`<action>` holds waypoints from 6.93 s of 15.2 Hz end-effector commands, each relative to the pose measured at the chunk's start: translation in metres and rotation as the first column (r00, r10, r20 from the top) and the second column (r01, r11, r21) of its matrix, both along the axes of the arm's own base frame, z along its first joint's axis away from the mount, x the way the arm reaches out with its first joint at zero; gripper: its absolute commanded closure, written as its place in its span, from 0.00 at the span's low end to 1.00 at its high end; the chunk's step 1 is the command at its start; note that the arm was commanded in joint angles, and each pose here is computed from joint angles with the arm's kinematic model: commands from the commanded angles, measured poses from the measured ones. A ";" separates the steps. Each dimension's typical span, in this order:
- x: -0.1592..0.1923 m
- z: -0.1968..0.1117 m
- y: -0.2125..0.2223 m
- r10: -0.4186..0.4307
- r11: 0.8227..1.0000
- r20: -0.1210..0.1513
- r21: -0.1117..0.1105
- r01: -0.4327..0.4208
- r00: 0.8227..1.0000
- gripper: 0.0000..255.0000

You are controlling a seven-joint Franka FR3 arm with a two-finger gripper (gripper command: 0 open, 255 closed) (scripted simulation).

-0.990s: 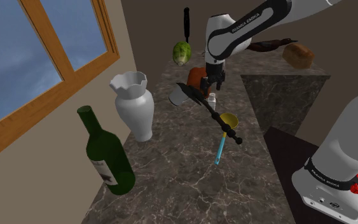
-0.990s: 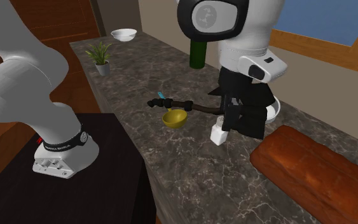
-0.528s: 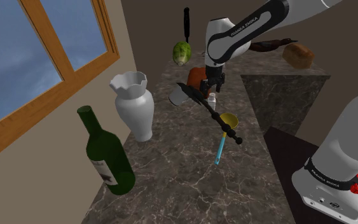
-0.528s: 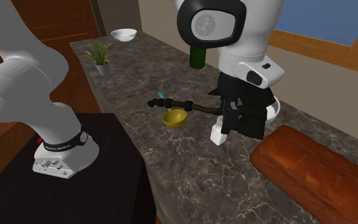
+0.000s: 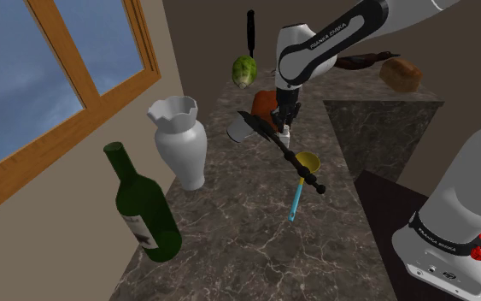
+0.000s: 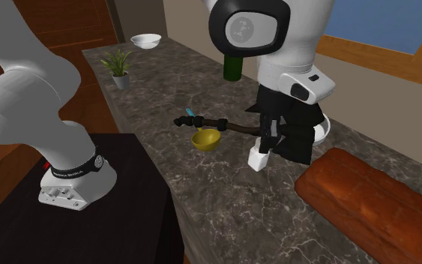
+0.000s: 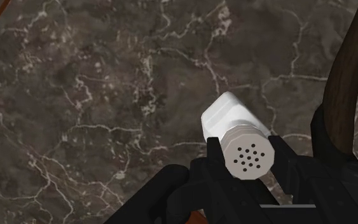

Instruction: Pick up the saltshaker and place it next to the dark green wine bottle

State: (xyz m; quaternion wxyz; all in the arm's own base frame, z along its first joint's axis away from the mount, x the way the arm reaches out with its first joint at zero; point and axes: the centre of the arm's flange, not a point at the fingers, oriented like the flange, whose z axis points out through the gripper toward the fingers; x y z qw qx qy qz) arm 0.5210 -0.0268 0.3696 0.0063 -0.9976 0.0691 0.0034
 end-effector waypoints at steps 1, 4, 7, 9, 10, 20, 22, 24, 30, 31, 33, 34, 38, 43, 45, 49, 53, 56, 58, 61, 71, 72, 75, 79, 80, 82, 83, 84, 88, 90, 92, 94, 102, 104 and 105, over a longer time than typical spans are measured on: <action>0.000 -0.001 0.000 0.000 1.000 -0.002 0.000 0.000 1.000 1.00; 0.000 -0.001 0.000 0.000 1.000 -0.002 0.000 0.000 1.000 1.00; 0.000 0.015 0.000 0.000 1.000 -0.002 0.000 0.000 1.000 1.00; 0.000 0.026 0.000 0.000 1.000 -0.002 0.000 0.000 1.000 1.00; 0.000 0.031 0.000 0.000 1.000 -0.002 0.000 0.000 1.000 1.00; 0.000 0.084 0.000 0.000 1.000 -0.002 0.000 0.000 1.000 1.00; 0.000 0.094 0.000 0.000 1.000 -0.002 0.000 0.000 1.000 1.00; 0.000 0.105 0.000 0.000 1.000 -0.002 0.000 0.000 1.000 1.00; 0.000 0.137 0.000 0.000 1.000 -0.002 0.000 0.000 1.000 1.00; 0.000 0.142 0.000 0.000 1.000 -0.002 0.000 0.000 1.000 1.00; 0.000 0.153 0.000 0.000 1.000 -0.002 0.000 0.000 1.000 1.00; 0.000 0.158 0.000 0.000 1.000 -0.002 0.000 0.000 1.000 1.00; 0.000 0.179 0.000 0.000 1.000 -0.002 0.000 0.000 1.000 1.00; 0.000 0.205 0.000 0.000 1.000 -0.002 0.000 0.000 1.000 1.00; 0.000 0.216 0.000 0.000 1.000 -0.002 0.000 0.000 1.000 1.00; 0.000 0.237 0.000 0.000 1.000 -0.002 0.000 0.000 1.000 1.00; 0.000 0.258 0.000 0.000 1.000 -0.002 0.000 0.000 1.000 1.00; 0.000 0.274 0.000 0.000 1.000 -0.002 0.000 0.000 1.000 1.00; 0.000 0.285 0.000 0.000 1.000 -0.002 0.000 0.000 1.000 1.00; 0.000 0.300 0.000 0.000 1.000 -0.002 0.000 0.000 1.000 1.00; 0.000 0.353 0.000 0.000 1.000 -0.002 0.000 0.000 1.000 1.00; 0.000 0.358 0.000 0.000 1.000 -0.002 0.000 0.000 1.000 1.00; 0.000 0.374 0.000 0.000 1.000 -0.002 0.000 0.000 1.000 1.00; 0.000 0.395 0.000 0.000 1.000 -0.002 0.000 0.000 1.000 1.00; 0.000 0.396 0.000 0.000 1.000 -0.002 0.000 0.000 1.000 1.00; -0.009 0.396 0.025 0.000 1.000 -0.002 0.000 0.000 1.000 1.00; -0.014 0.396 0.037 0.000 1.000 -0.002 0.000 0.000 1.000 1.00; -0.019 0.396 0.050 0.000 1.000 -0.002 0.000 0.000 1.000 1.00; -0.037 0.396 0.099 0.000 1.000 -0.002 0.000 0.000 1.000 1.00; -0.046 0.396 0.124 0.000 1.000 -0.002 0.000 0.000 1.000 1.00; -0.056 0.396 0.149 0.000 1.000 -0.002 0.000 0.000 1.000 1.00; -0.065 0.396 0.173 0.000 1.000 -0.002 0.000 0.000 1.000 1.00; -0.102 0.396 0.272 0.000 1.000 -0.002 0.000 0.000 1.000 1.00; -0.111 0.396 0.297 0.000 1.000 -0.002 0.000 0.000 1.000 1.00; -0.116 0.396 0.309 0.000 1.000 -0.002 0.000 0.000 1.000 1.00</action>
